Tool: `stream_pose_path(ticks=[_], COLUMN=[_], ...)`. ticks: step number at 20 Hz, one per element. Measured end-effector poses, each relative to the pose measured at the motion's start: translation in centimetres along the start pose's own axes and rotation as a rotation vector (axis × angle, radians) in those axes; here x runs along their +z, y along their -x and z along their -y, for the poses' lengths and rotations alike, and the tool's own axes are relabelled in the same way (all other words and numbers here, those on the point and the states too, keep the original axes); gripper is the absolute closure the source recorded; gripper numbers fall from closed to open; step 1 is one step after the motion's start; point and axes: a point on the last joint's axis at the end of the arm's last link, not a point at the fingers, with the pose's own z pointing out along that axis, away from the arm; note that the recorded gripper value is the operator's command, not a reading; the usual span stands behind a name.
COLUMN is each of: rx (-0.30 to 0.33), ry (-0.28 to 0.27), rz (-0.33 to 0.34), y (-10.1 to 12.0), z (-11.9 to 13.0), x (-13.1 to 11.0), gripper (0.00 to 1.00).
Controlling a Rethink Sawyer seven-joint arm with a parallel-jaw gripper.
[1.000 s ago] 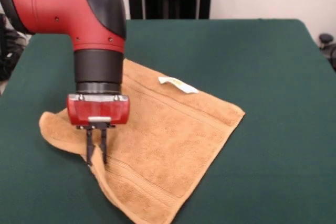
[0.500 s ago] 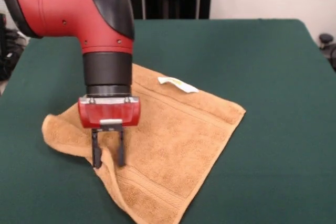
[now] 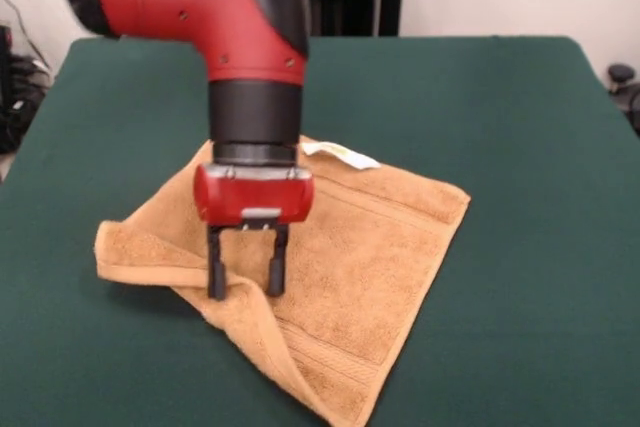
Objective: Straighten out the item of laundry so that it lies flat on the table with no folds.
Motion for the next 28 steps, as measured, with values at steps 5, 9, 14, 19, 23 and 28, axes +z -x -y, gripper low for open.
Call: stream_pose_path(ticks=[5,9,14,19,23,28], rx=[-0.128,-0.175,-0.151,-0.108,-0.05,0.077], ry=[-0.048,-0.089,-0.165,-0.222,-0.232,-0.194], rz=[-0.01,-0.002,-0.014,-0.058,-0.116,-0.234], y=[3.1,6.6,10.0,10.3,9.2,5.6], z=[-1.1,-0.1,5.5,10.7,13.4,15.7], x=[-2.5,-5.0,-8.8,-11.6,-12.5,-13.0], gripper=[0.0,0.0,0.0,0.0,0.0,0.0])
